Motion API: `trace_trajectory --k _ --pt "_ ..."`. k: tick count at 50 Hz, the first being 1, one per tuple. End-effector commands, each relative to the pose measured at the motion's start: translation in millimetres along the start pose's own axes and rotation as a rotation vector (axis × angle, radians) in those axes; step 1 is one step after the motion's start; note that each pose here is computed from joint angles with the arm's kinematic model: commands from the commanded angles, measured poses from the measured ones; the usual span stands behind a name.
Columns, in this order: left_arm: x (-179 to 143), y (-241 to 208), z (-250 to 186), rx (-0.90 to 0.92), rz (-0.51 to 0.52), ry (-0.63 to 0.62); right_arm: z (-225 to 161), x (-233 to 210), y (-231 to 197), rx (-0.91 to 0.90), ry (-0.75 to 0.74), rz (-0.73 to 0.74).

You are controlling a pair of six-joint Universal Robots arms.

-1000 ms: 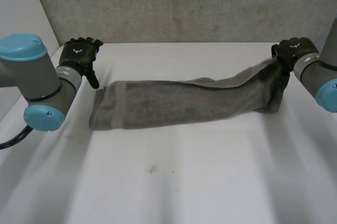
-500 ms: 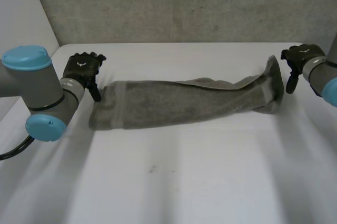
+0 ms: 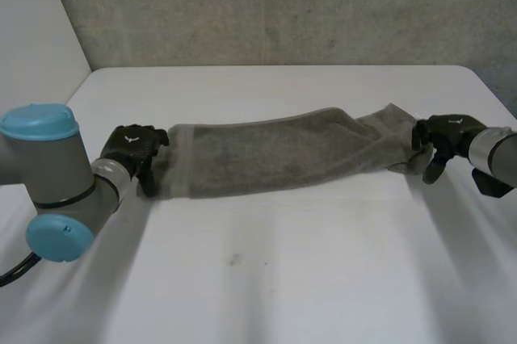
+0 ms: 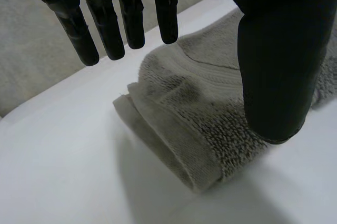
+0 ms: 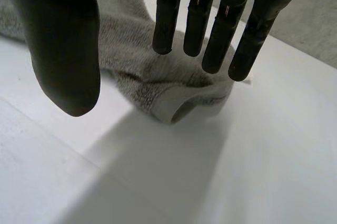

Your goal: Fold the towel.

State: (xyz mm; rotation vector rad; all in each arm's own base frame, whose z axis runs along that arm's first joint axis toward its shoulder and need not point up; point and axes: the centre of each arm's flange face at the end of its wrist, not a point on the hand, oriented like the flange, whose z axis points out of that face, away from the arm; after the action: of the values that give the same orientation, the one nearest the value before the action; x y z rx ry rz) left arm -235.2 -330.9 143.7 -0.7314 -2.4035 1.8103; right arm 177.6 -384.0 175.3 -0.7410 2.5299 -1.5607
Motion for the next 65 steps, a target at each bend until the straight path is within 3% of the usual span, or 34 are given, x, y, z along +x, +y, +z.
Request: trace_trajectory --k 1,35,49,54,65 --pt "4.0 10.4 7.4 -0.007 0.044 0.019 21.1 -0.1 17.5 0.04 0.021 -0.008" --pt "7.1 26.1 20.7 0.013 0.071 0.006 56.5 6.3 35.3 0.138 0.135 -0.073" --pt "-5.8 15.3 7.9 0.018 0.063 -0.023 28.8 14.1 35.9 0.064 0.131 -0.196" --pt "-8.4 13.3 -5.5 0.013 0.06 -0.026 2.9 1.4 42.5 0.05 0.003 -0.257" --pt "-14.6 16.0 -29.2 -0.007 0.097 -0.042 -28.4 -0.6 47.6 0.045 -0.032 -0.319"
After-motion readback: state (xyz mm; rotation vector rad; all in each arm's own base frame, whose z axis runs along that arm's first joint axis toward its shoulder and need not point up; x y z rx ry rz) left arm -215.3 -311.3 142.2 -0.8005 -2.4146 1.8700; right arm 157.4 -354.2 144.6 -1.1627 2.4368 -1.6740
